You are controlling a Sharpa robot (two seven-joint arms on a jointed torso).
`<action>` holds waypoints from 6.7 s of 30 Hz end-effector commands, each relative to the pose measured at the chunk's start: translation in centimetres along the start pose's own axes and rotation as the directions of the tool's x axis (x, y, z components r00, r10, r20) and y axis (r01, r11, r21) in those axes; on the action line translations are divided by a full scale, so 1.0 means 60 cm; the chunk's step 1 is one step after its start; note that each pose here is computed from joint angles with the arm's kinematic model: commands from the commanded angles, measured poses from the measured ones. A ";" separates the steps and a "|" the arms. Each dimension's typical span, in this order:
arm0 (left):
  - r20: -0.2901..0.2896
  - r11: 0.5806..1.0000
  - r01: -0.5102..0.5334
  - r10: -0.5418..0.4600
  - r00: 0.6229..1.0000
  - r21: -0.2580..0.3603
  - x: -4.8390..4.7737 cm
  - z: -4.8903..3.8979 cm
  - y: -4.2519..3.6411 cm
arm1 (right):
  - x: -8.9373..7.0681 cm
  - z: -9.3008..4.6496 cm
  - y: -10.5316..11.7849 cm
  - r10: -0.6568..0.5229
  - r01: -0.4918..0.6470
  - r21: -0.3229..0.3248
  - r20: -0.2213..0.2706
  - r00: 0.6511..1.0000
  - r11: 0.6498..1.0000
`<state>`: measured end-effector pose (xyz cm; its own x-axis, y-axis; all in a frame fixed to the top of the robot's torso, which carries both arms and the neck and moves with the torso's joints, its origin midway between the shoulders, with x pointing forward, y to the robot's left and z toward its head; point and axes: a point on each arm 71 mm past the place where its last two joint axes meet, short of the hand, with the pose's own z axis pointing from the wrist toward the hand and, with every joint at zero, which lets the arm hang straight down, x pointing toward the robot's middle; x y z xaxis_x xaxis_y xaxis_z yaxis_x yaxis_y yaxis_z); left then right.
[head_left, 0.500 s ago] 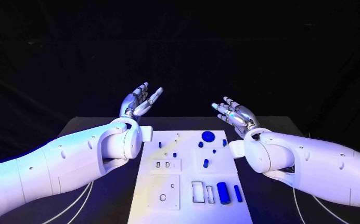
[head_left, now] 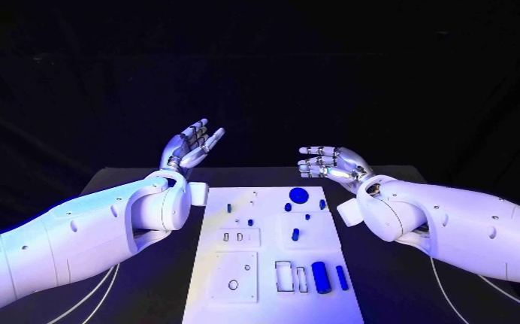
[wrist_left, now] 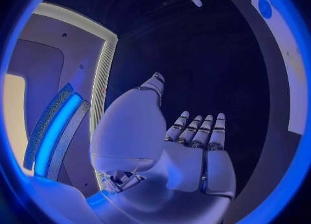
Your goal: Assemble the parts on the task board
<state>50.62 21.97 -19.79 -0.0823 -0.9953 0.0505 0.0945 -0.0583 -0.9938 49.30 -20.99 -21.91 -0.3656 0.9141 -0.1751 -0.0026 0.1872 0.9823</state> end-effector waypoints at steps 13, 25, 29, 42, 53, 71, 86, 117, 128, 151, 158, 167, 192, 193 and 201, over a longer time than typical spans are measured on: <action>-0.145 0.999 0.030 -0.025 0.989 0.029 0.015 -0.030 -0.028 | -0.003 0.001 0.055 -0.581 0.566 -0.238 0.012 0.814 0.789; -0.237 0.998 0.062 -0.058 0.970 0.011 0.020 -0.055 -0.053 | -0.001 0.007 0.074 -0.805 0.786 -0.238 0.030 0.593 0.571; -0.264 0.997 0.077 -0.071 0.962 0.012 0.025 -0.063 -0.061 | 0.002 0.010 0.073 -0.865 0.845 -0.219 0.011 0.502 0.488; -0.311 0.995 0.098 -0.088 0.946 0.015 0.047 -0.077 -0.072 | 0.010 0.019 0.064 -0.939 0.922 -0.178 -0.049 0.341 0.344; -0.321 0.995 0.096 -0.084 0.943 0.021 0.050 -0.080 -0.078 | 0.014 0.026 0.058 -0.947 0.934 -0.159 -0.090 0.309 0.320; -0.327 0.995 0.091 -0.076 0.942 0.030 0.053 -0.080 -0.085 | 0.016 0.032 0.047 -0.947 0.940 -0.139 -0.126 0.294 0.311; -0.323 0.996 0.088 -0.074 0.943 0.029 0.052 -0.077 -0.084 | 0.018 0.031 0.038 -0.945 0.945 -0.117 -0.163 0.284 0.305; -0.323 0.997 0.080 -0.073 0.943 0.008 0.050 -0.075 -0.081 | 0.026 0.037 0.053 -0.944 0.935 -0.131 -0.055 0.324 0.329; -0.321 0.997 0.078 -0.072 0.944 0.004 0.051 -0.074 -0.080 | 0.053 0.055 0.072 -0.940 0.930 -0.157 0.022 0.339 0.332; -0.330 0.996 0.088 -0.082 0.940 0.002 0.058 -0.072 -0.079 | 0.090 0.106 0.090 -0.943 0.936 -0.171 0.070 0.324 0.309; -0.324 0.996 0.085 -0.079 0.943 0.004 0.059 -0.072 -0.080 | 0.097 0.115 0.090 -0.948 0.940 -0.166 0.059 0.311 0.298; -0.328 0.996 0.085 -0.075 0.942 0.016 0.060 -0.070 -0.090 | 0.101 0.123 0.092 -0.951 0.944 -0.159 0.065 0.303 0.290; -0.335 0.996 0.085 -0.073 0.939 0.021 0.063 -0.069 -0.098 | 0.104 0.132 0.087 -0.958 0.949 -0.152 0.030 0.285 0.278; -0.335 0.996 0.085 -0.074 0.939 0.021 0.063 -0.069 -0.098 | 0.104 0.132 0.086 -0.958 0.949 -0.153 0.026 0.284 0.277; -0.333 0.996 0.084 -0.073 0.940 0.020 0.061 -0.069 -0.098 | 0.101 0.128 0.083 -0.960 0.949 -0.150 0.007 0.280 0.276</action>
<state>45.71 19.14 -14.34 -0.4041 -0.9108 0.0844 0.1024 -0.1367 -0.9853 54.52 -11.87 -17.68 -0.0457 0.1256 -0.9910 -0.4831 0.8656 0.1320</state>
